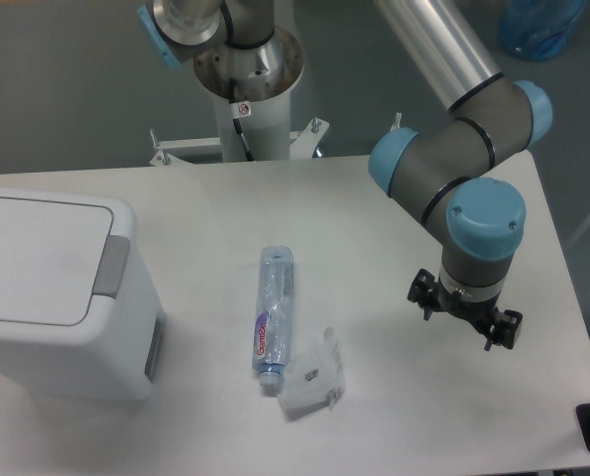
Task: Open the trash can
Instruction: 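Move the gripper over the table toward the white trash bin lid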
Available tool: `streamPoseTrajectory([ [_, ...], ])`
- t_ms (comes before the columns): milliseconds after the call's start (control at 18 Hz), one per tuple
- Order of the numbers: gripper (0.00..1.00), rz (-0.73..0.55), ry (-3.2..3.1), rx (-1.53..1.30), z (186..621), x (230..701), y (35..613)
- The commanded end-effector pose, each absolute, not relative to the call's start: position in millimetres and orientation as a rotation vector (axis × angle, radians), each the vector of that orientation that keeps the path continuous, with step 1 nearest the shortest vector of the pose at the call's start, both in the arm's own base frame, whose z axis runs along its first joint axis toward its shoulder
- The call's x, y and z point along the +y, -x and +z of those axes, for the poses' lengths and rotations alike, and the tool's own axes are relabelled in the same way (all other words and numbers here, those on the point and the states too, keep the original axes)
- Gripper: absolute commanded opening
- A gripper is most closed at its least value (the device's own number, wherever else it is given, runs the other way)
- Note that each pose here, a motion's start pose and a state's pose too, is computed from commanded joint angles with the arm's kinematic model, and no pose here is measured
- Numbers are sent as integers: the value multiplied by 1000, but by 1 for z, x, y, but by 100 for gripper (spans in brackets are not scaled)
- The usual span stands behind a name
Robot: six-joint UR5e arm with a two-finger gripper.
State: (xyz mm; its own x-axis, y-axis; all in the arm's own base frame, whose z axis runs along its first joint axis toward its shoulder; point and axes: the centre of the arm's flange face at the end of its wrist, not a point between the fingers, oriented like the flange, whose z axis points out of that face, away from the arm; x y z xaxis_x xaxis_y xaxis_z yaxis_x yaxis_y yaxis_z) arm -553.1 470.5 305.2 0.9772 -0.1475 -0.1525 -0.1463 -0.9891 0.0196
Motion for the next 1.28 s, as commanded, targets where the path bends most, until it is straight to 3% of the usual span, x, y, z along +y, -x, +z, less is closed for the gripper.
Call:
streamPoseTrajectory([
  [611,100,-183,-3212,-242,323,478,525],
  [1000,100,-145,-3301,-62,351,520,472],
  [1167,100,-74,-3363,76,362,529,446],
  [1278,100,40,-3425,134,365,524,428],
])
